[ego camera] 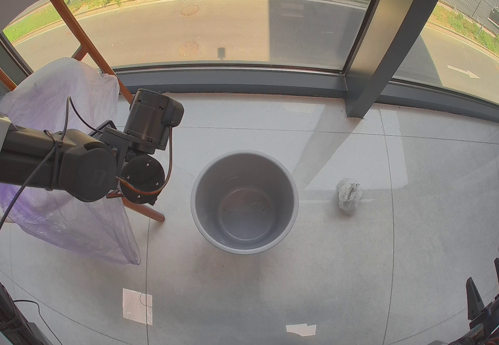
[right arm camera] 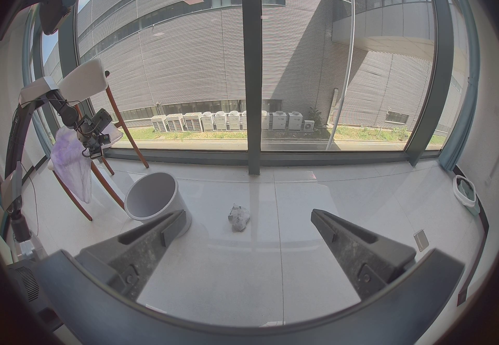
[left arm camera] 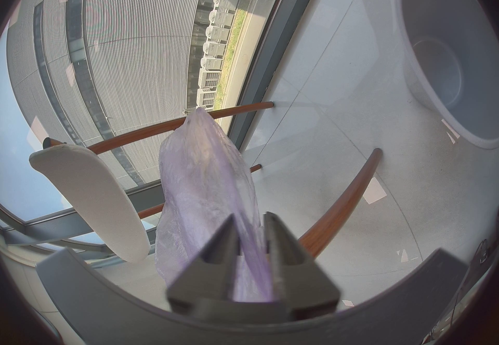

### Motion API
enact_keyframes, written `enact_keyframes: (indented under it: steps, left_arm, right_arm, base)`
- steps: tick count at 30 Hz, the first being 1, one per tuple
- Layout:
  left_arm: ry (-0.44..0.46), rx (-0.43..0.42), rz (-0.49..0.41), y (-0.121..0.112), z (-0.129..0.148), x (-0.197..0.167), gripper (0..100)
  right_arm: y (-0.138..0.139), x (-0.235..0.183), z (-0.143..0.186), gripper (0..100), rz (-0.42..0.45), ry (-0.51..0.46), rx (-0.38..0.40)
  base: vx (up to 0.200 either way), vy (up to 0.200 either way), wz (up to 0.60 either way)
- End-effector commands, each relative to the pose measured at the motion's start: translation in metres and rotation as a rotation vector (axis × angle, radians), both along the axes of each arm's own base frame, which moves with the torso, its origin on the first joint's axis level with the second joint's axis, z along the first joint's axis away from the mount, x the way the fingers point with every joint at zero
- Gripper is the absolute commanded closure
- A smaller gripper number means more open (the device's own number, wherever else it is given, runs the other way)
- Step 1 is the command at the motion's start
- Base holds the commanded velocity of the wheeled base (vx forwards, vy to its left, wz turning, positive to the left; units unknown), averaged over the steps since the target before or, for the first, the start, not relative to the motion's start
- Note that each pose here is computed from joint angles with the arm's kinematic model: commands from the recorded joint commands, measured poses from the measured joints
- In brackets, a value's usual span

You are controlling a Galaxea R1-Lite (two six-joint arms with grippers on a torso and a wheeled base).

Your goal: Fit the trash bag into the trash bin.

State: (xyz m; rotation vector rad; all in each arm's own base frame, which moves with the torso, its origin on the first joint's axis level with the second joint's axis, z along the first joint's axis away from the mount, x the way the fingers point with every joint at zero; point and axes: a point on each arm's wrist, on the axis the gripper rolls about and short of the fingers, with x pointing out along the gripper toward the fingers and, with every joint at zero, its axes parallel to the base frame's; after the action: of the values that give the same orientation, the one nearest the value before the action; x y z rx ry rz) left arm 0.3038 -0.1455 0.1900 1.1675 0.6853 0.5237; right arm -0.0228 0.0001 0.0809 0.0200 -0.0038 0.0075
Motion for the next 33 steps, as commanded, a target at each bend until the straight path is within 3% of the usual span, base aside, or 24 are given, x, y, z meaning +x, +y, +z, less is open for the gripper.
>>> enact_keyframes:
  steps: [1,6,13,15,17,18,20,29,33]
  left_arm:
    - [-0.008,0.001,0.019,0.005,0.003,0.001,100]
    - [-0.021,0.003,0.033,0.008,0.008,-0.001,100]
    - [-0.132,-0.084,-0.026,0.012,0.055,-0.022,100]
    - [-0.195,-0.181,-0.139,0.013,0.083,-0.045,100]
    - [-0.21,-0.21,-0.175,0.015,0.09,-0.052,100]
    - [-0.227,-0.275,-0.278,0.015,0.101,-0.067,100]
    - [-0.247,-0.366,-0.378,0.015,0.107,-0.084,100]
    - [-0.269,-0.606,-0.537,0.057,0.106,-0.15,100]
    - [-0.278,-0.839,-0.559,0.07,0.1,-0.17,100]
  right_arm:
    - [0.0,0.0,-0.004,0,0.002,-0.002,0.0]
    - [0.0,0.0,-0.005,0,0.002,-0.001,0.0]
    - [0.0,0.0,-0.004,0,0.002,-0.002,0.0]
    - [0.0,0.0,-0.004,0,-0.001,-0.002,0.001]
    - [0.0,0.0,-0.004,0,0.0,-0.002,0.001]
    - [0.0,0.0,-0.004,0,0.002,-0.002,0.0]
    - [0.0,0.0,-0.005,0,0.002,-0.001,0.0]
    - [0.0,0.0,-0.004,0,0.002,-0.002,0.0]
    - [0.0,0.0,-0.004,0,0.002,-0.002,0.0]
  base:
    - [0.0,0.0,0.0]
    - [0.0,0.0,0.0]
    - [0.0,0.0,0.0]
    - [0.0,0.0,0.0]
    - [0.0,0.0,0.0]
    - [0.0,0.0,0.0]
    - [0.0,0.0,0.0]
    - [0.0,0.0,0.0]
    - [0.0,0.0,0.0]
